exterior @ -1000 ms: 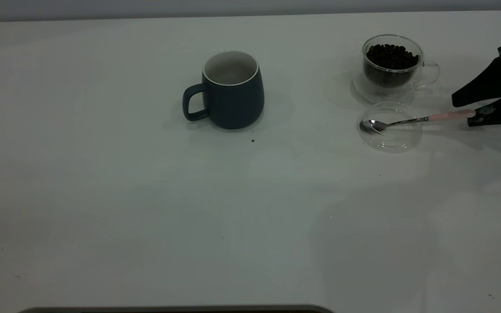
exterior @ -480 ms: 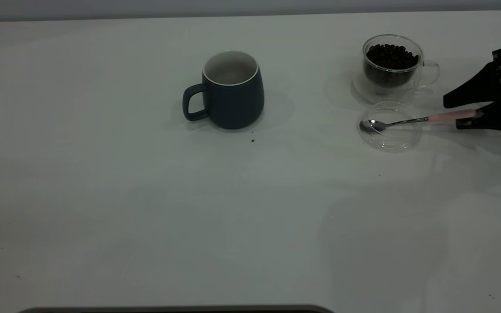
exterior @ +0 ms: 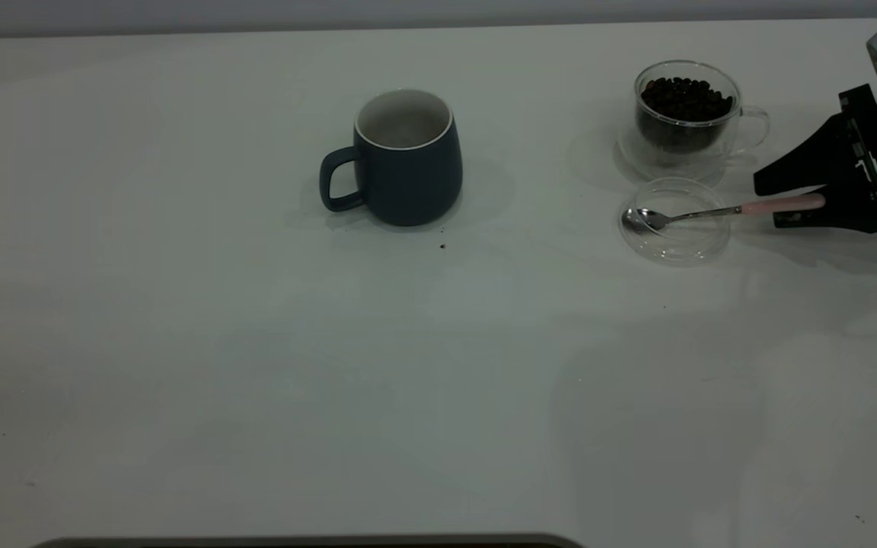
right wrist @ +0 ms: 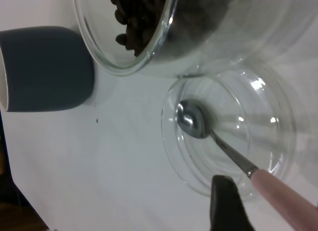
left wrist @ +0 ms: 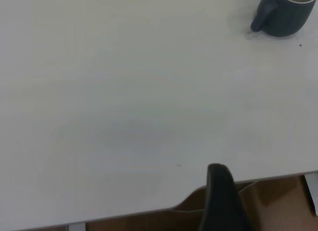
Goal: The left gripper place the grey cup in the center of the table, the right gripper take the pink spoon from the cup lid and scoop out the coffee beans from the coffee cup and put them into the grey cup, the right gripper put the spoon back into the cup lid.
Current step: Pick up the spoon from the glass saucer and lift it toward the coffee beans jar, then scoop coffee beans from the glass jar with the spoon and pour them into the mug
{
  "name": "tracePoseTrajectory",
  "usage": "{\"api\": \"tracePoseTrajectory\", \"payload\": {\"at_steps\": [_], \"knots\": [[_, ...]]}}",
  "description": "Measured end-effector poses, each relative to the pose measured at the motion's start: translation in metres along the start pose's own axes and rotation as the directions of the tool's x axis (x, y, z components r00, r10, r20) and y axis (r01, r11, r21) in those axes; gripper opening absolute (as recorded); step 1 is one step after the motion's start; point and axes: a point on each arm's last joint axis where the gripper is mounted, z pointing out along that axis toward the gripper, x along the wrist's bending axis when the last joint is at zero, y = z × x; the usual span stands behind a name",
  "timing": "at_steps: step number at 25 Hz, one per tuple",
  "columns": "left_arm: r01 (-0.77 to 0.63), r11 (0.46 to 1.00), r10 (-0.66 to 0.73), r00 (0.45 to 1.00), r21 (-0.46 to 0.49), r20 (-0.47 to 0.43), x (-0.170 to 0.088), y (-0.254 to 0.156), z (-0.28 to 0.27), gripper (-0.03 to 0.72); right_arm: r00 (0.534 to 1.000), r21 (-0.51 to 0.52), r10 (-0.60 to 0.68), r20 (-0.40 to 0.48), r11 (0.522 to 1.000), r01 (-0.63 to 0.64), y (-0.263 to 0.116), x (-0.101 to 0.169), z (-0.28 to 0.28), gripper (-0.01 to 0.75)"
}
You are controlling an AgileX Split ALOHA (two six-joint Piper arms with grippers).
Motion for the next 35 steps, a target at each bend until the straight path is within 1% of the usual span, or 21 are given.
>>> {"api": "tracePoseTrajectory", "payload": {"at_steps": [2,4,7,9,11,15,18,21,24,27,29,30,32,35], "knots": [[0.000,1.000,0.000,1.000,0.000,0.000,0.000,0.000,0.000,0.516,1.000,0.011,-0.009,0.004,1.000,0.009,-0.001,0.000,0.000,0.419],[0.001,1.000,-0.001,1.000,0.000,0.000,0.000,0.000,0.000,0.516,1.000,0.014,-0.012,0.005,1.000,0.011,-0.001,0.000,0.000,0.355],[0.001,1.000,-0.001,1.000,-0.001,0.000,0.000,0.000,0.000,0.516,1.000,0.017,-0.011,0.000,1.000,0.011,-0.002,0.000,-0.001,0.190],[0.001,1.000,-0.001,1.000,-0.001,0.000,0.000,0.000,0.000,0.516,0.999,0.023,-0.002,-0.045,1.000,0.004,-0.003,0.002,-0.003,0.098],[0.001,1.000,-0.001,1.000,-0.001,0.000,0.000,0.000,0.000,0.516,0.999,0.022,-0.005,-0.052,1.000,0.007,-0.002,0.003,-0.005,0.098],[0.001,1.000,-0.001,1.000,-0.001,0.000,0.000,0.000,0.000,0.516,0.999,0.018,-0.042,-0.032,0.999,0.042,0.002,0.006,-0.018,0.099],[0.001,1.000,-0.001,1.000,-0.001,0.000,0.000,0.000,0.000,0.516,0.996,0.007,-0.088,-0.030,0.996,0.088,0.009,0.018,-0.034,0.099],[0.001,1.000,-0.001,1.000,-0.001,0.000,0.000,0.000,0.000,0.516,0.988,-0.009,-0.139,-0.073,0.990,0.138,0.016,0.039,-0.054,0.099],[0.001,1.000,-0.001,1.000,-0.001,0.000,0.000,0.000,0.000,0.516,0.978,-0.043,-0.193,-0.080,0.981,0.190,0.023,0.061,-0.071,0.099],[0.001,1.000,-0.001,1.000,-0.001,0.000,0.000,0.000,0.000,0.516,0.963,-0.127,-0.248,-0.103,0.964,0.235,0.034,0.086,-0.080,0.099],[0.001,1.000,-0.001,1.000,-0.001,0.000,0.000,0.000,0.000,0.516,0.951,-0.187,-0.282,-0.123,0.948,0.257,0.039,0.097,-0.080,0.099],[0.001,1.000,-0.001,1.000,-0.001,0.000,0.000,0.000,0.000,0.516,0.950,-0.211,-0.291,-0.115,0.941,0.263,0.042,0.099,-0.078,0.099],[0.001,1.000,-0.001,1.000,-0.001,0.000,0.000,0.000,0.000,0.516,0.957,-0.238,-0.286,-0.038,0.933,0.269,0.046,0.094,-0.076,0.099],[0.001,1.000,-0.001,1.000,-0.001,0.000,0.000,0.000,0.000,0.516,0.959,-0.237,-0.278,0.058,0.929,0.283,0.048,0.086,-0.076,0.099]]}}
